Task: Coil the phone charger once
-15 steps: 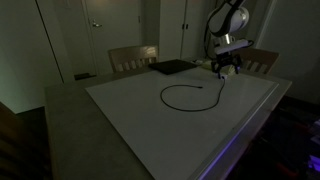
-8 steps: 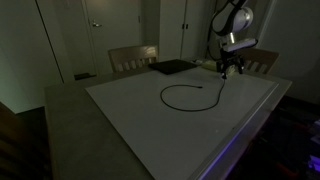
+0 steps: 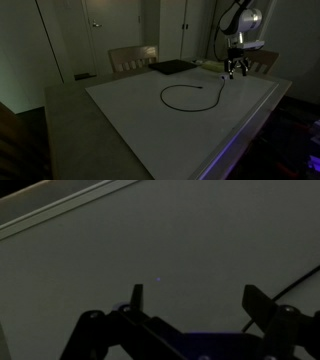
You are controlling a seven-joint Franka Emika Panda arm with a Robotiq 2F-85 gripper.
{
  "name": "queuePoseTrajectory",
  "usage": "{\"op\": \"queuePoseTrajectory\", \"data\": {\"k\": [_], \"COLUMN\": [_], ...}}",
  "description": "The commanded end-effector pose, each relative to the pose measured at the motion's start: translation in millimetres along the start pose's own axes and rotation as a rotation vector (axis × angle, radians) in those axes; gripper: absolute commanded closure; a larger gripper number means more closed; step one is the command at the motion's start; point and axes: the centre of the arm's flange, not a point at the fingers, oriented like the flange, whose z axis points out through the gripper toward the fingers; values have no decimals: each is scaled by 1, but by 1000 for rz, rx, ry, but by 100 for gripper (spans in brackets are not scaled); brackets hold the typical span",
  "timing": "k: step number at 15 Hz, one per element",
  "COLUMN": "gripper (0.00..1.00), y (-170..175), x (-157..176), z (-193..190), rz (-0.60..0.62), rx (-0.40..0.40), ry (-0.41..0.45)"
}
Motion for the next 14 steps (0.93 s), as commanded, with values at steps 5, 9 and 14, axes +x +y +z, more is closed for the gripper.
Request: {"op": "queuePoseTrajectory", "data": {"k": [5, 9, 14], "gripper": [0, 0, 0], "y": [-13, -15, -18], "x": [8, 33, 52], "z": [-6, -13, -11], "rz": [277, 281, 272], "rx": [132, 92, 83], "ry": [184, 235, 216]}}
